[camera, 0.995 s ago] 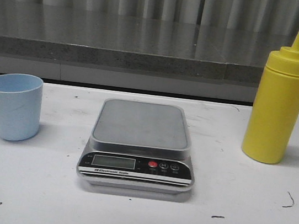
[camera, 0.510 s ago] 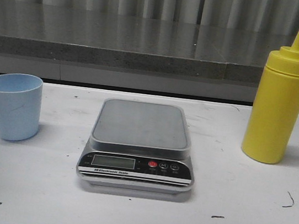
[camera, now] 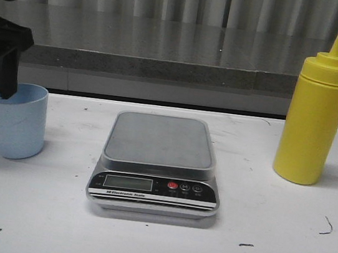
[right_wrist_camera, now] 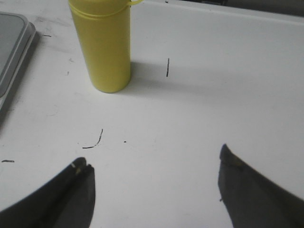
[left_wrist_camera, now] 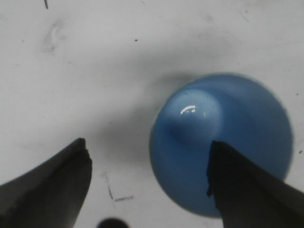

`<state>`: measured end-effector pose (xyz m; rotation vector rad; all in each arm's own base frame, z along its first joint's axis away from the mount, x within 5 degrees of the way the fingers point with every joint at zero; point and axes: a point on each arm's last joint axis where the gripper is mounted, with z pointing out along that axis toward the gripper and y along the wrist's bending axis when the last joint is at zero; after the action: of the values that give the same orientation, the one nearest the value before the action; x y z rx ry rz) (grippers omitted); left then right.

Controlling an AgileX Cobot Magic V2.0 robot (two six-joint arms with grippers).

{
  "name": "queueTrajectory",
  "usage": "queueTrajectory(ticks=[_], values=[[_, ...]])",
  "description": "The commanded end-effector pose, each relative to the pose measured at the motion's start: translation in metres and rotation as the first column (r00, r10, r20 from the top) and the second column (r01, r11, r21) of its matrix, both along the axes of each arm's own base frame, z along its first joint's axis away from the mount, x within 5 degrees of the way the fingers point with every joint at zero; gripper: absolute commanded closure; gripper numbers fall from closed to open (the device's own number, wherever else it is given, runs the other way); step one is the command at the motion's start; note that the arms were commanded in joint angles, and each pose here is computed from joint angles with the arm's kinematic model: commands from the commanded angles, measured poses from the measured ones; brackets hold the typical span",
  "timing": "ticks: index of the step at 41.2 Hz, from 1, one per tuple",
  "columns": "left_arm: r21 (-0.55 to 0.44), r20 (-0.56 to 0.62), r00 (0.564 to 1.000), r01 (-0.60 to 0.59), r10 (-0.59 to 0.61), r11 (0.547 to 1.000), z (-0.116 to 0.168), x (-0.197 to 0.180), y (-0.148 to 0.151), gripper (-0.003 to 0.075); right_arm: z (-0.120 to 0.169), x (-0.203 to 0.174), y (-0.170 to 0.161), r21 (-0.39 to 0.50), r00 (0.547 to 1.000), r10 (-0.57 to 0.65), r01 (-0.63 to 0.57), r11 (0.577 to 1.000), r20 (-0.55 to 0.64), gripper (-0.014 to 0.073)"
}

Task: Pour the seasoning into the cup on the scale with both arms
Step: 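Lower the left gripper and grasp the light blue cup, then lift the blue cup with the left gripper and set it on the scale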

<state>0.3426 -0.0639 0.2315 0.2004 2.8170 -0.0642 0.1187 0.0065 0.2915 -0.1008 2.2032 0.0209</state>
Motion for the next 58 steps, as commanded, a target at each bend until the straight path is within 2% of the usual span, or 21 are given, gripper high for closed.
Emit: queueTrajectory(ticks=[1, 11, 25, 30, 40, 45, 49, 58], values=[[-0.025, 0.084, 0.996, 0.003, -0.001, 1.0, 0.018, 0.01, -0.005, 0.0268, 0.014, 0.005, 0.0, -0.005, 0.996, -0.001, 0.002, 1.0, 0.089, 0.0036], [-0.035, 0.088, 0.996, 0.0, 0.004, 0.999, 0.012, 0.014, -0.007, 0.0482, 0.014, 0.005, 0.0, -0.005, 0.996, -0.001, 0.002, 1.0, 0.089, 0.0036], [-0.043, 0.057, 0.998, -0.006, 0.008, 0.999, 0.011, 0.012, -0.007, 0.0741, 0.014, 0.005, 0.0, -0.005, 0.996, -0.001, 0.002, 1.0, 0.089, 0.0036], [-0.043, 0.052, 0.999, -0.004, 0.007, 0.999, 0.019, 0.009, -0.007, 0.074, 0.014, 0.005, 0.0, -0.005, 0.996, -0.001, 0.002, 1.0, 0.089, 0.0036], [-0.07, 0.156, 0.987, 0.042, -0.031, 0.997, 0.078, 0.006, -0.021, 0.074, 0.014, 0.005, 0.0, -0.005, 0.996, -0.001, 0.002, 1.0, 0.089, 0.0036], [-0.083, 0.213, 0.971, 0.125, -0.105, 0.989, 0.101, 0.004, -0.049, 0.074, 0.014, 0.005, 0.0, -0.005, 0.996, -0.001, 0.002, 1.0, 0.089, 0.0036], [-0.088, 0.241, 0.956, 0.194, -0.168, 0.977, 0.108, 0.005, -0.076, 0.0741, 0.014, 0.005, 0.0, -0.005, 0.996, -0.001, 0.002, 1.0, 0.089, 0.0036], [-0.081, 0.199, 0.935, 0.312, -0.292, 0.947, 0.096, 0.013, -0.133, 0.0741, 0.014, 0.005, 0.0, -0.005, 0.996, -0.001, 0.002, 1.0, 0.089, 0.0036]])
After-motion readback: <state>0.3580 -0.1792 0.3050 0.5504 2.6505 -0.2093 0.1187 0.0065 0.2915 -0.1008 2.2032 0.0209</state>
